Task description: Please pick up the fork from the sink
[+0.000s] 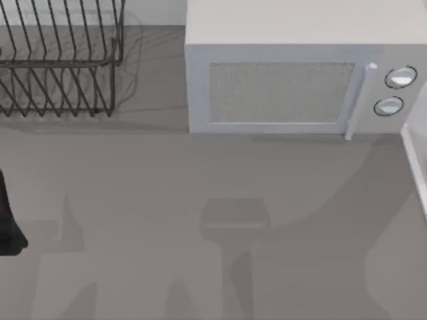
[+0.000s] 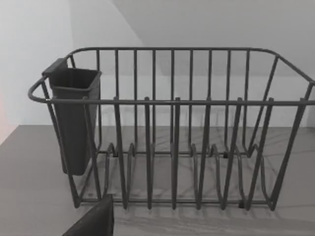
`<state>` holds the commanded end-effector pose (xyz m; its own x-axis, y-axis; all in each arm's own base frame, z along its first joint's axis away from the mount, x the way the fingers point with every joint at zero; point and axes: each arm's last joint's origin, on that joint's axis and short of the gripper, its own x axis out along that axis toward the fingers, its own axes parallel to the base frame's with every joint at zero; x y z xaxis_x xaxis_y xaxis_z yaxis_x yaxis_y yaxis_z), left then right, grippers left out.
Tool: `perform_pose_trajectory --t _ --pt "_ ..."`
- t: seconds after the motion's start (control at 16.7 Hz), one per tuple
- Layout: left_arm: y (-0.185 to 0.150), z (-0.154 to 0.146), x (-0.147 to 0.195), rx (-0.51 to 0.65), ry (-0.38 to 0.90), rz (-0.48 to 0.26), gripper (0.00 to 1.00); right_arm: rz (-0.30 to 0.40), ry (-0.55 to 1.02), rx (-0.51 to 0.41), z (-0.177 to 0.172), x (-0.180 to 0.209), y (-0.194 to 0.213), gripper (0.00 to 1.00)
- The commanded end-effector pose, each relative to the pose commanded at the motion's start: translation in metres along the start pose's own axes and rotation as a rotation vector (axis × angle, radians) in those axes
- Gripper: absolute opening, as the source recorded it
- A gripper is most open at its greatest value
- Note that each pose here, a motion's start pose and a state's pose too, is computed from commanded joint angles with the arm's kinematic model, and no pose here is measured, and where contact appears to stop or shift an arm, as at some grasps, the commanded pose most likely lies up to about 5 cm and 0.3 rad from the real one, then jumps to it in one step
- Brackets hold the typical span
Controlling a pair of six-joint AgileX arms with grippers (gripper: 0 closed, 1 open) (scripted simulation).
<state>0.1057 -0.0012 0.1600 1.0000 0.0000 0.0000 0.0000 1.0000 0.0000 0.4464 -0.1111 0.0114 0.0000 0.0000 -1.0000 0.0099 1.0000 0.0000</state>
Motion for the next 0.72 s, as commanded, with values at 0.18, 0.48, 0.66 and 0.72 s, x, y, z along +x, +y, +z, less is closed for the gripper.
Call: perform_pose_trajectory --t 0.18,0.48,0.66,0.72 --pt "0.0 0.0 0.0 0.0 0.0 0.0 1.0 0.0 0.0 0.0 0.0 0.0 0.0 0.32" --pt "0.0 0.0 0.0 0.0 0.0 0.0 1.0 0.0 0.0 0.0 0.0 0.0 0.0 0.0" --pt "0.0 0.0 0.0 0.0 0.0 0.0 1.0 0.0 0.0 0.0 0.0 0.0 0.0 0.0" --pt "0.0 0.0 0.0 0.0 0.0 0.0 1.0 0.0 0.0 0.0 0.0 0.0 0.0 0.0"
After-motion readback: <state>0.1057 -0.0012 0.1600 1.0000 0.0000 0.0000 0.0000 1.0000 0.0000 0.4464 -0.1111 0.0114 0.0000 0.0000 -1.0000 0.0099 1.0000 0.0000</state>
